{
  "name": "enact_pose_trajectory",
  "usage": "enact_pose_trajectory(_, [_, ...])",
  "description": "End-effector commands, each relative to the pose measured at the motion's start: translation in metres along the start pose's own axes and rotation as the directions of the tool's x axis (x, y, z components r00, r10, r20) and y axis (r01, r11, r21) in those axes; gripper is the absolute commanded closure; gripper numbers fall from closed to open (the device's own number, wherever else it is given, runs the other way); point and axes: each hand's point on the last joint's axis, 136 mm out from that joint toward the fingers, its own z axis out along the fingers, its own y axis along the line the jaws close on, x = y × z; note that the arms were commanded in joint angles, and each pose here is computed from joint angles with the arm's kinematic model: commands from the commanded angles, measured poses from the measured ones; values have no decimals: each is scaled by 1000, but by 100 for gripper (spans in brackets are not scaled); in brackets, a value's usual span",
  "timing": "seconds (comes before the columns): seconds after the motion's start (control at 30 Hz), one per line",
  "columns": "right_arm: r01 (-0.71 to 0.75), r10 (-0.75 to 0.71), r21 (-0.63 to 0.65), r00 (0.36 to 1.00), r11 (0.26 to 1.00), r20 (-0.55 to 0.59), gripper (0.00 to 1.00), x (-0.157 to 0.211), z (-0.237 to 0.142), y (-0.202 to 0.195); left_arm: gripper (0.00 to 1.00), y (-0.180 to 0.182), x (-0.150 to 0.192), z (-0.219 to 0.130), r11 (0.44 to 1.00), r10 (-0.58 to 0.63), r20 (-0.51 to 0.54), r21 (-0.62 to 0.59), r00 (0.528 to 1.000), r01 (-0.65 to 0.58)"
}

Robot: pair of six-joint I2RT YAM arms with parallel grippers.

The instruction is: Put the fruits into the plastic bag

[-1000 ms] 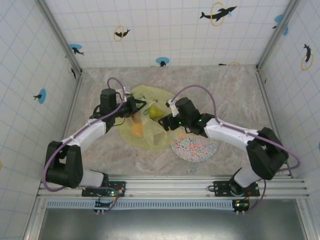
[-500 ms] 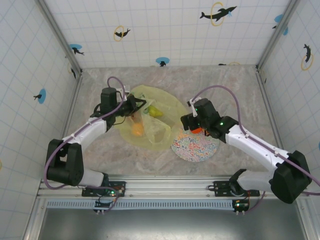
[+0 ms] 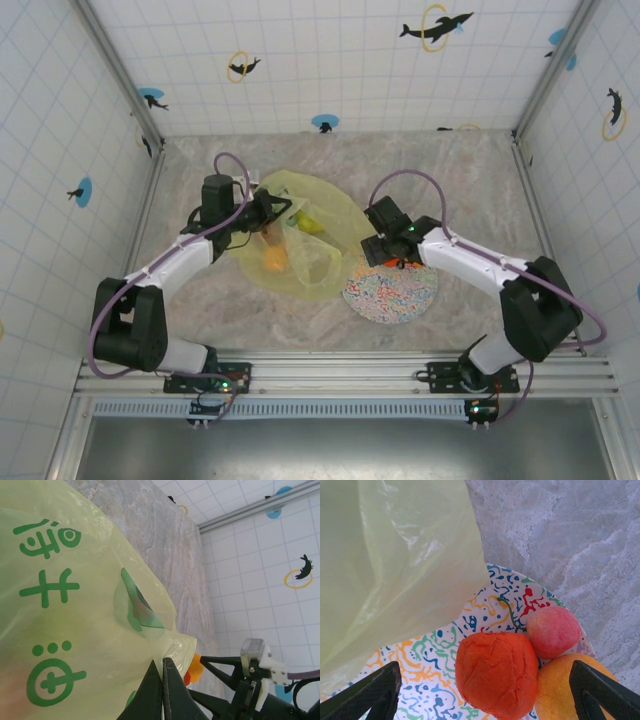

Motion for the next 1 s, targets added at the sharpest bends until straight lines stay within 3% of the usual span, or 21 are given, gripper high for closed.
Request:
enact_pose_trajectory(0.0, [21, -20, 26, 999, 999, -29, 13, -3, 3, -2, 100, -7, -7, 0, 1000, 30, 9, 1, 1000, -30])
enact_pose_trajectory(0.57, [74, -69, 39, 991, 996, -117, 22, 19, 31, 8, 100, 0, 0, 2, 1000, 20, -10, -5, 1000, -20])
enact_pose_trajectory(0.97, [93, -86, 44, 988, 995, -126, 37, 25, 37, 12, 100, 2, 3, 1, 1000, 14, -17, -8, 1000, -14])
